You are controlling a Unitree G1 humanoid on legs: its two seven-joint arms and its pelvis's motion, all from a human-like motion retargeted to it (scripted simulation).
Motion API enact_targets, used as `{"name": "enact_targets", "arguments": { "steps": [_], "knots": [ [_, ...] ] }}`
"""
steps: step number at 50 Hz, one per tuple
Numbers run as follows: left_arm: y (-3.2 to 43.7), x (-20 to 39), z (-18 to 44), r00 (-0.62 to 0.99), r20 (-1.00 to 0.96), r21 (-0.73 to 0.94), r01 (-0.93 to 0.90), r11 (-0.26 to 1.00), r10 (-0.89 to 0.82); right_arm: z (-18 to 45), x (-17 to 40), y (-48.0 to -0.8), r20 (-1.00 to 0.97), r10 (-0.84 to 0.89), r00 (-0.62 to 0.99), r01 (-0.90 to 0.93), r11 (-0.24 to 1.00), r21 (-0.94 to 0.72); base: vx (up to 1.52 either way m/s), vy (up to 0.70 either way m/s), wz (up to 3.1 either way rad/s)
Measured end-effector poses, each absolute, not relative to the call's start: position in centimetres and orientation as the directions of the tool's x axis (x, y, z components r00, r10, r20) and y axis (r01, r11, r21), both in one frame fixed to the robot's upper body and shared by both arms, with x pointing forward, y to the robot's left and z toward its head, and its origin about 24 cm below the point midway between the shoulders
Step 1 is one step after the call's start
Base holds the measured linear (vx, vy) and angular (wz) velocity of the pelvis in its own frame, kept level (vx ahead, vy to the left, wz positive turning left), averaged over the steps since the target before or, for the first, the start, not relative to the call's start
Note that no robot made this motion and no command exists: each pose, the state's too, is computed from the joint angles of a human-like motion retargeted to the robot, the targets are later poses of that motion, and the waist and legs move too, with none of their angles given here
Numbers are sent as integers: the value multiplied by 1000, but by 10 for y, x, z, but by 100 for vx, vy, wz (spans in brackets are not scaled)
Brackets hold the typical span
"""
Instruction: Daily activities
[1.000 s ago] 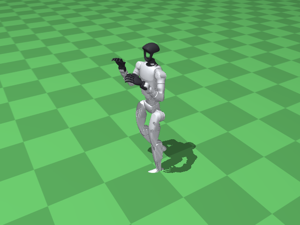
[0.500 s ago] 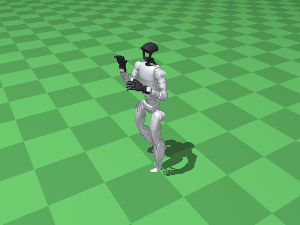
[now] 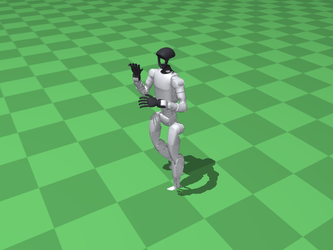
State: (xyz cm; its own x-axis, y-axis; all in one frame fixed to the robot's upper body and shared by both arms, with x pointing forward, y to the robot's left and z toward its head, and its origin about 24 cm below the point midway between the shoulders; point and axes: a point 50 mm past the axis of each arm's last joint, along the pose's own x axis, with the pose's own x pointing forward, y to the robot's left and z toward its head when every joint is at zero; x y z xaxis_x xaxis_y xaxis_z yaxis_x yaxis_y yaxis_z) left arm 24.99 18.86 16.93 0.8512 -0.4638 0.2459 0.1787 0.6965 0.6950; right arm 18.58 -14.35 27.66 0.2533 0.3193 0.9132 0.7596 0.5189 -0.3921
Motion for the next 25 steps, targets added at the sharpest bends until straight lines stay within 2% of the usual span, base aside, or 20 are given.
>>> {"name": "enact_targets", "arguments": {
  "steps": [15,25],
  "knots": [
    [172,242,152,773,44,706,424,567,-633,281,179,-129,860,446,248,731,497,-468,3,0,20],
    [157,239,150,703,35,671,510,538,-710,279,183,-126,847,461,264,707,505,-495,0,0,0]
  ]
}}
